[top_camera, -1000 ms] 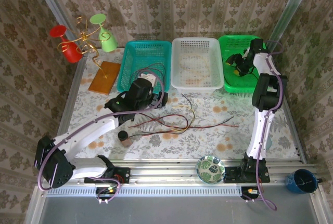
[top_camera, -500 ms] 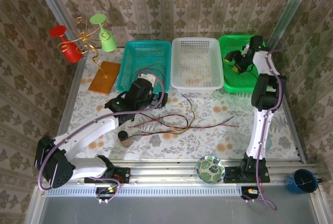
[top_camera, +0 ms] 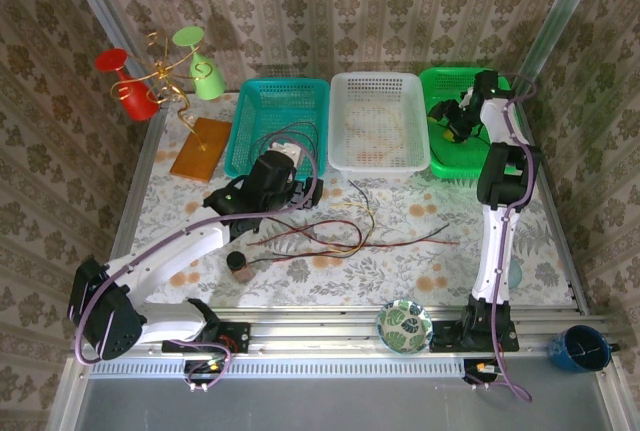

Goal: Untangle the cables

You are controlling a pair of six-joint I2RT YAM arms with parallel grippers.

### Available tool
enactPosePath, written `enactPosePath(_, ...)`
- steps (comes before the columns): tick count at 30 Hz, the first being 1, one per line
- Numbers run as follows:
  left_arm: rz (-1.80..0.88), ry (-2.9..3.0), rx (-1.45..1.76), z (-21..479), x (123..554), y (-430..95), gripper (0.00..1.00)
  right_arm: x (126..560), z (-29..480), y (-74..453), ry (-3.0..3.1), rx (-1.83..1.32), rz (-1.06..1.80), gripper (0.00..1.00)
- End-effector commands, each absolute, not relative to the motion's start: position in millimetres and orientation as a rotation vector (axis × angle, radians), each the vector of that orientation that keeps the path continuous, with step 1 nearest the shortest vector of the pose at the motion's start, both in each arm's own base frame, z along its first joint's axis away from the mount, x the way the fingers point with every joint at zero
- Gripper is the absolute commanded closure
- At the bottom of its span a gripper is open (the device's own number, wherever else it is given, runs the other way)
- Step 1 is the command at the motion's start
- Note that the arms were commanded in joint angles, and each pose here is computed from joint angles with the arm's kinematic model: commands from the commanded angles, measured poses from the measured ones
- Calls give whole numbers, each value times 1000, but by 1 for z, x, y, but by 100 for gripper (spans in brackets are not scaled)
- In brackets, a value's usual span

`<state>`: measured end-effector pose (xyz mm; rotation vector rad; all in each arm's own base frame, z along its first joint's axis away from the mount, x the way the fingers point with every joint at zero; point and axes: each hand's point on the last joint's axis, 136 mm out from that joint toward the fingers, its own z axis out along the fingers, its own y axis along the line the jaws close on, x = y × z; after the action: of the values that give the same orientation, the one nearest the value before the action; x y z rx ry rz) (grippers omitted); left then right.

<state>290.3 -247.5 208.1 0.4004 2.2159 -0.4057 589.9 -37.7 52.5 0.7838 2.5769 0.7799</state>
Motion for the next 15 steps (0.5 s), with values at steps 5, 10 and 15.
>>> enactPosePath(5, -400, 2223, 397, 211, 287, -248, 15, 586, 90, -40, 2551, 758, 760, 29)
enactPosePath(10, -414, 2221, 406, 212, 285, -248, 15, 580, 152, -56, 2428, 757, 748, 28)
enactPosePath(15, -429, 2226, 413, 209, 281, -250, 15, 557, 191, -61, 2387, 755, 684, 27)
